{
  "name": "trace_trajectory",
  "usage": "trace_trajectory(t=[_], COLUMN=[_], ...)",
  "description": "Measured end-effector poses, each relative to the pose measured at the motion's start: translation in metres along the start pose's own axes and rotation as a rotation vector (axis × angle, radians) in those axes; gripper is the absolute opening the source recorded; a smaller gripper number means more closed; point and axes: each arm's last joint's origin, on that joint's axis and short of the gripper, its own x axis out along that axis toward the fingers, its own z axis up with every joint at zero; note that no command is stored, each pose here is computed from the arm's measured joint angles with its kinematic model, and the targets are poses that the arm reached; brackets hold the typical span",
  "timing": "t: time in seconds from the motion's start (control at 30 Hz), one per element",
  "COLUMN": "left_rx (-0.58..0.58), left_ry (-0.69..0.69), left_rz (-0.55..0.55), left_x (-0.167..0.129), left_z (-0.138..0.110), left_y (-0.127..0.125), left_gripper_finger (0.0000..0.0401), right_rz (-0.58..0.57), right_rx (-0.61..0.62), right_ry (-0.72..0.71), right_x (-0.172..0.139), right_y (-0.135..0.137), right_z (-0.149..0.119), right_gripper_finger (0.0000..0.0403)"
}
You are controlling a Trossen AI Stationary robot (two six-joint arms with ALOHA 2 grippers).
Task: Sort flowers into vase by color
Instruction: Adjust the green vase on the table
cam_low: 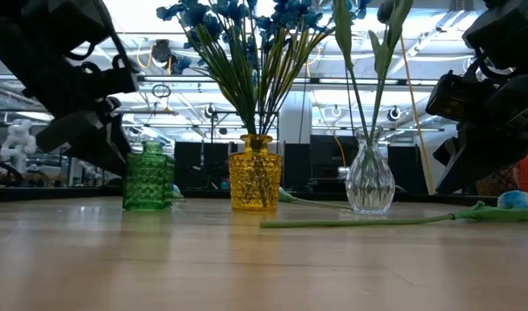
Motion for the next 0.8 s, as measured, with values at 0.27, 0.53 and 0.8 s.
trace_trajectory(t=[0.27, 0.53, 0.8], left_rx=[0.032, 0.035, -0.157], left_ry=[-0.022, 0.016, 0.042], left_rz=[0.005, 0.113, 0.281], left_x=[0.002, 0.004, 0.001], left_z=[0.004, -0.001, 0.025], left_y=[0.002, 0.010, 0.036], left_gripper_finger=[0.0231, 0.0196, 0.0142], right_rz=[0.001, 0.002, 0.001], right_rx=[0.000, -0.008, -0.003], right_ry=[0.000, 0.001, 0.001], right_x=[0.000, 0.000, 0.000], right_y=[0.000, 0.000, 0.000], right_z=[0.000, 0.000, 0.000], right_gripper_finger=[0.0000, 0.0000, 0.0000])
